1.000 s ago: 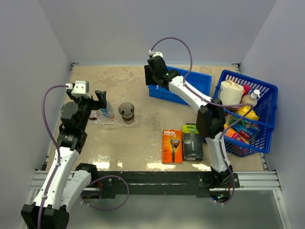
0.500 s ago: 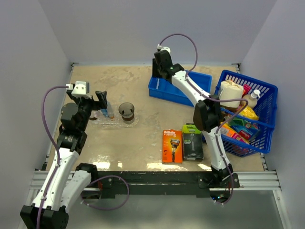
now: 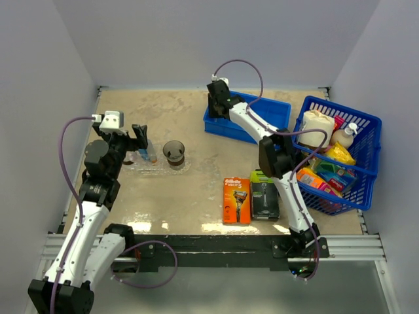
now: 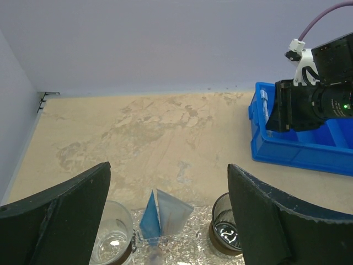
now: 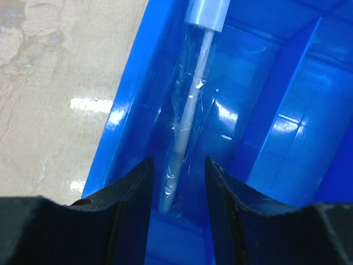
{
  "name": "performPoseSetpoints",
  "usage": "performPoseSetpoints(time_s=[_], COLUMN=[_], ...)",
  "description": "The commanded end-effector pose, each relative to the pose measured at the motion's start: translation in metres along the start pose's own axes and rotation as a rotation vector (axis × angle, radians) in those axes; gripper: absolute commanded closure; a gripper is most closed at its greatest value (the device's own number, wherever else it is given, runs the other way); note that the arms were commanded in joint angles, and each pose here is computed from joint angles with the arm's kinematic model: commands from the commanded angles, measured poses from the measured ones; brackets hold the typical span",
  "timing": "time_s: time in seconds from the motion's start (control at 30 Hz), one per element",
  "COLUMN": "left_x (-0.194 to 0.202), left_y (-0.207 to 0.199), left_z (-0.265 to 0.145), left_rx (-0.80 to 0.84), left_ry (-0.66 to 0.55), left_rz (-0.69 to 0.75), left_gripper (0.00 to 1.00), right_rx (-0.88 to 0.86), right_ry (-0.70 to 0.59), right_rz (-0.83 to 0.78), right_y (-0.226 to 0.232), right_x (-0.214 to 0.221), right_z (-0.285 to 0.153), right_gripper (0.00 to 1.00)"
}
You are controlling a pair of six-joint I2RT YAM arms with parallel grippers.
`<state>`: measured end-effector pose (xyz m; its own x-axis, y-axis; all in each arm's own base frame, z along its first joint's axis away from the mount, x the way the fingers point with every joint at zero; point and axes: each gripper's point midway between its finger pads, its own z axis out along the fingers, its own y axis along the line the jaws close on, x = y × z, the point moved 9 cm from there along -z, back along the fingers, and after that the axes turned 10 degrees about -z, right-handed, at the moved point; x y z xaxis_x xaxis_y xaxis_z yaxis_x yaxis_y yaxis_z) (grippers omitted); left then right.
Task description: Prepare toiletry sets of a toothbrush and toothpaste on the tray
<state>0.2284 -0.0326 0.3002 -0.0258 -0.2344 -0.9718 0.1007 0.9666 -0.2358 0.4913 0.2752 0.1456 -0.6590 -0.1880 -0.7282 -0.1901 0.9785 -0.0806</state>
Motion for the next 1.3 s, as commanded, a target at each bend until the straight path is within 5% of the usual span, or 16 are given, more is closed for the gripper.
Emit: performPoseSetpoints(time_s=[0.0,0.83,1.27], left_x=[-0.005,-0.004,-0.003], left_y=[-0.001,-0.001,-0.002], left_z=[0.002,0.003,0.003], left_rx=[0.006,0.009,0.019], left_ry=[-0.025,-0.017,-0.011], left_rz=[0.018,0.019,0.016], left_gripper=[0.1,0.1,0.1], right_rx=[-0.002,0.06,0.054], right_ry=[-0.08,-0.013,-0.074], right_rz=[0.045,0.083,0.083], right_y=[-0.002,-0.011,-0.014], right_x=[-0.024,0.006,-0.009], right_z=[-0.004,0.04,0.024], right_gripper=[0.56,0.63,0.93])
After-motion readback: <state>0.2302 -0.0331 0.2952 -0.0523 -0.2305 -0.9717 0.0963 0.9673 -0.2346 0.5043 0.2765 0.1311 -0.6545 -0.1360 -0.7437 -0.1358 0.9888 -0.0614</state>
